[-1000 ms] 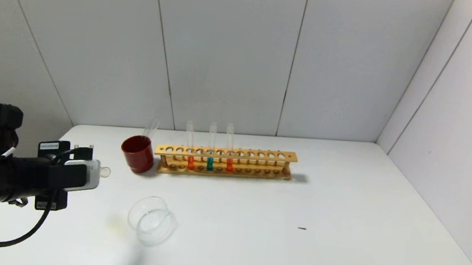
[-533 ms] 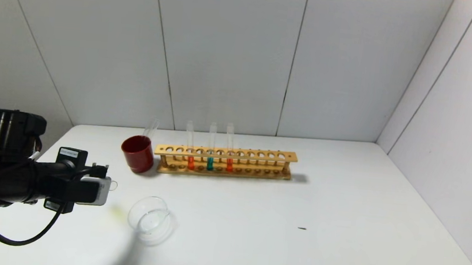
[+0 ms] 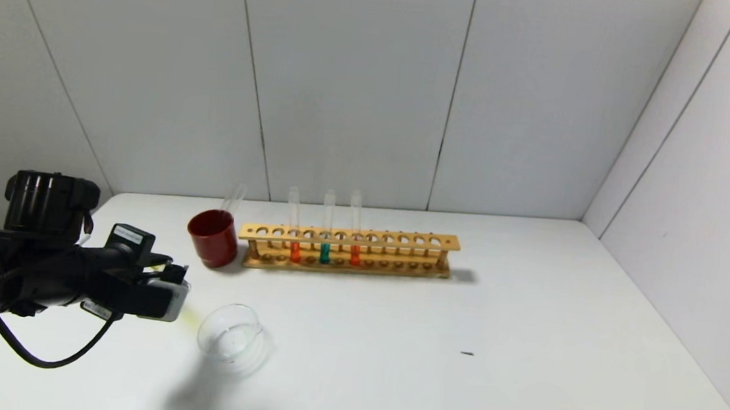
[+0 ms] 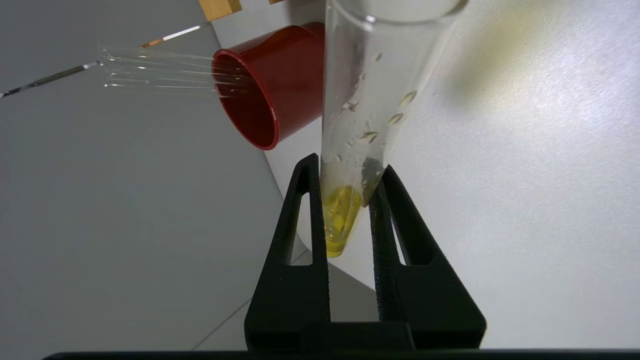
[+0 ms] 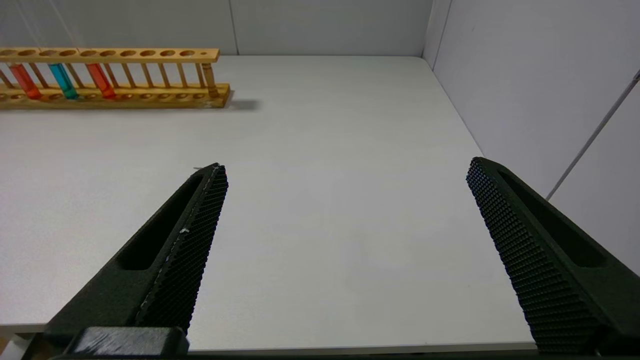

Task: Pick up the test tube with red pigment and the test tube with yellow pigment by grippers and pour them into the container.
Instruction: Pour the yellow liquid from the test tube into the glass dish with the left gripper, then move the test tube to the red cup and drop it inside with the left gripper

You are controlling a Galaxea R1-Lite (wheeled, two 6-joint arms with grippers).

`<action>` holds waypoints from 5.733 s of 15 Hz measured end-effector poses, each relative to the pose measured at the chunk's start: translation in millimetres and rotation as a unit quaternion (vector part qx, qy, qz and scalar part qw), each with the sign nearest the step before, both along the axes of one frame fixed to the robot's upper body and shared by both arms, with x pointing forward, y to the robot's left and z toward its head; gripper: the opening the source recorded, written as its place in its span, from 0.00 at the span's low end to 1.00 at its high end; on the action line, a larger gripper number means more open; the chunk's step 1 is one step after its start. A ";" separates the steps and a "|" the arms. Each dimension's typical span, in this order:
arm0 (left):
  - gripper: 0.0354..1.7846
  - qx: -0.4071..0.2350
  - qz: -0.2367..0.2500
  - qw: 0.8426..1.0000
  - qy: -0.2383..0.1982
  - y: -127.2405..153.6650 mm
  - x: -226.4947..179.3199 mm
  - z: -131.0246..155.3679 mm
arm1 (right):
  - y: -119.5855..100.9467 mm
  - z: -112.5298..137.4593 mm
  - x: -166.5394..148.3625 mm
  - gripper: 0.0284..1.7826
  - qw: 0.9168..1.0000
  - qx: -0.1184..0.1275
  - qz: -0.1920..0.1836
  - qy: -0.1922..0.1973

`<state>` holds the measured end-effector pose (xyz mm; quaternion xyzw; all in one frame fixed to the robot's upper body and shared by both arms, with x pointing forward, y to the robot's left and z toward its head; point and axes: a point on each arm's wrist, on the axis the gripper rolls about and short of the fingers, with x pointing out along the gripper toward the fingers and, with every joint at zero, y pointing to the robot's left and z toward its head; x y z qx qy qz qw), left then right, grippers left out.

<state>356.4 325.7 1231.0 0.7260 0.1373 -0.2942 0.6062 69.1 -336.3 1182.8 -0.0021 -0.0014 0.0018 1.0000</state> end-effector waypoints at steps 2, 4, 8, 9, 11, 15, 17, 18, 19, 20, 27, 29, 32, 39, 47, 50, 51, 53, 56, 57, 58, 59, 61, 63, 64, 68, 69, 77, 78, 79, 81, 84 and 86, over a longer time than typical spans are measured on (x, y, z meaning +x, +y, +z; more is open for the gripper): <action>0.15 0.012 -0.006 1.000 0.003 -2.3 2.6 -2.3 | 0.0 0.0 0.0 0.98 1.000 0.000 0.000 0.000; 0.15 0.022 -0.018 1.000 0.006 -9.2 4.7 -5.7 | 0.0 0.0 0.0 0.98 1.000 0.000 0.000 0.000; 0.15 0.042 -0.031 0.999 0.005 -15.0 6.6 -8.3 | 0.0 0.0 0.0 0.98 1.000 0.000 0.000 0.000; 0.15 0.045 -0.029 0.999 0.006 -15.1 6.8 -8.8 | 0.0 0.0 0.0 0.98 1.000 0.000 0.000 0.000; 0.15 0.058 -0.021 0.998 0.009 -14.8 7.8 -10.7 | 0.0 0.0 0.0 0.98 1.000 0.000 0.000 0.000; 0.15 0.078 -0.032 0.996 -0.009 -20.6 16.2 -12.0 | 0.0 0.0 0.0 0.98 1.000 0.000 0.000 0.000; 0.15 0.090 -0.027 0.995 -0.016 -27.9 18.1 -12.8 | 0.0 0.0 0.0 0.98 1.000 0.000 0.000 0.000; 0.15 0.098 -0.024 0.995 -0.019 -30.7 18.4 -12.9 | 0.0 0.0 0.0 0.98 1.000 0.000 0.000 0.000; 0.15 0.107 -0.026 0.994 -0.018 -31.8 17.7 -14.0 | 0.0 0.0 0.0 0.98 1.000 0.000 0.000 0.000; 0.15 0.119 -0.033 0.992 -0.020 -32.5 18.3 -13.8 | 0.0 0.0 0.0 0.98 1.000 0.000 0.000 0.000; 0.15 0.163 -0.037 0.986 -0.024 -34.1 23.8 -14.5 | 0.0 0.0 0.0 0.98 1.000 0.000 0.000 0.000; 0.15 0.166 -0.040 0.985 -0.022 -35.4 24.7 -16.0 | 0.0 0.0 0.0 0.98 1.000 0.000 0.000 0.000; 0.15 0.176 -0.044 0.983 -0.023 -36.9 28.1 -16.7 | 0.0 0.0 0.0 0.98 1.000 0.000 0.000 0.000; 0.15 0.215 -0.056 0.974 -0.049 -50.5 27.8 -13.5 | 0.0 0.0 0.0 0.98 1.000 0.000 0.000 0.000; 0.15 0.277 -0.101 0.951 -0.092 -57.5 21.3 -2.2 | 0.0 0.0 0.0 0.98 1.000 0.000 0.000 0.000; 0.15 0.296 -0.108 0.943 -0.109 -58.7 19.2 2.4 | 0.0 0.0 0.0 0.98 1.000 0.000 0.000 0.000; 0.15 0.298 -0.104 0.942 -0.113 -58.9 18.3 2.9 | 0.0 0.0 0.0 0.98 1.000 0.000 0.000 0.000; 0.15 0.302 -0.098 0.941 -0.117 -60.2 16.3 2.9 | 0.0 0.0 0.0 0.98 1.000 0.000 0.000 0.000; 0.15 0.291 -0.095 0.945 -0.119 -61.5 13.3 3.2 | 0.0 0.0 0.0 0.98 1.000 0.000 0.000 0.000; 0.15 0.274 -0.085 0.950 -0.120 -61.6 12.0 4.8 | 0.0 0.0 0.0 0.98 1.000 0.000 0.000 0.000; 0.15 0.247 -0.069 0.959 -0.121 -61.6 10.3 6.4 | 0.0 0.0 0.0 0.98 1.000 0.000 0.000 0.000; 0.15 0.210 -0.046 0.969 -0.120 -60.8 7.4 7.7 | 0.0 0.0 0.0 0.98 1.000 0.000 0.000 0.000; 0.15 0.107 0.017 0.987 -0.116 -58.1 -2.9 12.3 | 0.0 0.0 0.0 0.98 1.000 0.000 0.000 0.000; 0.15 -0.022 0.092 0.988 -0.122 -55.7 -12.3 23.6 | 0.0 0.0 0.0 0.98 1.000 0.000 0.000 0.000; 0.15 -0.090 0.130 0.979 -0.128 -54.9 -14.2 31.5 | 0.0 0.0 0.0 0.98 1.000 0.000 0.000 0.000; 0.15 -0.372 0.264 0.882 -0.121 -48.3 -7.5 68.7 | 0.0 0.0 0.0 0.98 1.000 0.000 0.000 0.000; 0.15 -0.439 0.287 0.846 -0.093 -46.3 -6.2 73.1 | 0.0 0.0 0.0 0.98 1.000 0.000 0.000 0.000; 0.15 -0.649 0.304 0.697 -0.007 27.7 54.7 72.4 | 0.0 0.0 0.0 0.98 1.000 0.000 0.000 0.000; 0.15 -0.652 0.305 0.694 -0.007 31.5 63.1 67.9 | 0.0 0.0 0.0 0.98 1.000 0.000 0.000 0.000; 0.15 -0.656 0.305 0.690 -0.002 32.2 71.3 63.2 | 0.0 0.0 0.0 0.98 1.000 0.000 0.000 0.000; 0.15 -0.663 0.305 0.683 0.013 27.9 86.5 54.9 | 0.0 0.0 0.0 0.98 1.000 0.000 0.000 0.000; 0.15 -0.661 0.307 0.684 0.029 21.5 100.7 42.3 | 0.0 0.0 0.0 0.98 1.000 0.000 0.000 0.000; 0.15 -0.659 0.312 0.684 0.033 21.2 108.2 34.1 | 0.0 0.0 0.0 0.98 1.000 0.000 0.000 0.000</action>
